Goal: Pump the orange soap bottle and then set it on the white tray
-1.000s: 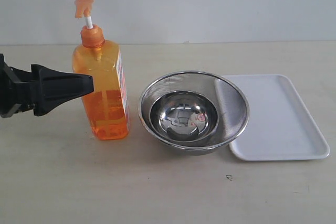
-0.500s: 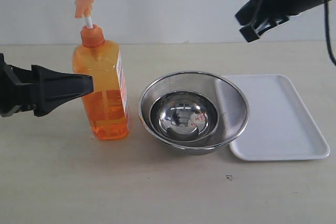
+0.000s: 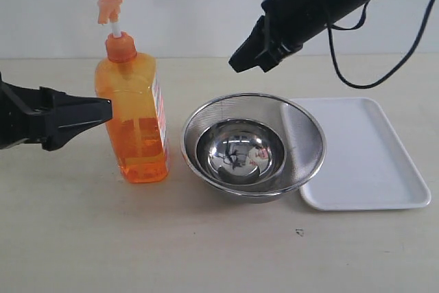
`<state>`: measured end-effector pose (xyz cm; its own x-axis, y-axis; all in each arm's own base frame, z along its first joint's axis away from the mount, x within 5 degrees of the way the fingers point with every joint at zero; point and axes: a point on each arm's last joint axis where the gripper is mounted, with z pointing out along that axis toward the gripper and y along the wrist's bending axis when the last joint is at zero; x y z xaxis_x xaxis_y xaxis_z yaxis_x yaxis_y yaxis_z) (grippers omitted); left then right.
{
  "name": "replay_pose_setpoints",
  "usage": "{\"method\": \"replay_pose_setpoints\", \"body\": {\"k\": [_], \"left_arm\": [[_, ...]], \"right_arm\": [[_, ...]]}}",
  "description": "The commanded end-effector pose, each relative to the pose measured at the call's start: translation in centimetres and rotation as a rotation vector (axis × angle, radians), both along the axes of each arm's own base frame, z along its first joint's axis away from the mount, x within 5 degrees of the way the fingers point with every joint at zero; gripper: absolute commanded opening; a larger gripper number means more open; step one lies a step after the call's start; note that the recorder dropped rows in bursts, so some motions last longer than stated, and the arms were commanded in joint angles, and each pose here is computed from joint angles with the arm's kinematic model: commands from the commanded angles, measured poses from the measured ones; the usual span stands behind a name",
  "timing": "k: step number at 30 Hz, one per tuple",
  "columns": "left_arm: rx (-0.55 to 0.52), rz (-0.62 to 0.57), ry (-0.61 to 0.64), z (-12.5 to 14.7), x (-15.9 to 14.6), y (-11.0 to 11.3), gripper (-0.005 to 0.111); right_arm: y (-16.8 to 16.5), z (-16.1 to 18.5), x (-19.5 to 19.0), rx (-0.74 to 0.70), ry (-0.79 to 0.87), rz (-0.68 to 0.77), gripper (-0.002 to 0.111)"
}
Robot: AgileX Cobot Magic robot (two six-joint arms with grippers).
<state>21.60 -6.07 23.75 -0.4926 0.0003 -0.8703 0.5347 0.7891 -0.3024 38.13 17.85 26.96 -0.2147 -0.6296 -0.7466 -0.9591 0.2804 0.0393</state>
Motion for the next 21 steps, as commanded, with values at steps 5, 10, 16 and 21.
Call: {"method": "replay_pose_setpoints", "body": {"k": [5, 10, 16, 21], "left_arm": [[0.016, 0.004, -0.013, -0.1, 0.1, 0.1, 0.089], [0.016, 0.004, -0.013, -0.1, 0.1, 0.1, 0.073], [0.016, 0.004, -0.013, -0.1, 0.1, 0.1, 0.02], [0.004, 0.01, -0.003, -0.1, 0.1, 0.1, 0.005]], "right_arm": [[3.7, -1.5, 1.3, 0.053, 0.032, 0.085, 0.0], [5.0, -1.7, 1.3, 0.052, 0.012, 0.11, 0.0], [5.0, -1.2, 1.6, 0.056, -0.015, 0.098, 0.0], [5.0, -1.3, 2.4, 0.057, -0.063, 0.037, 0.0]]}}
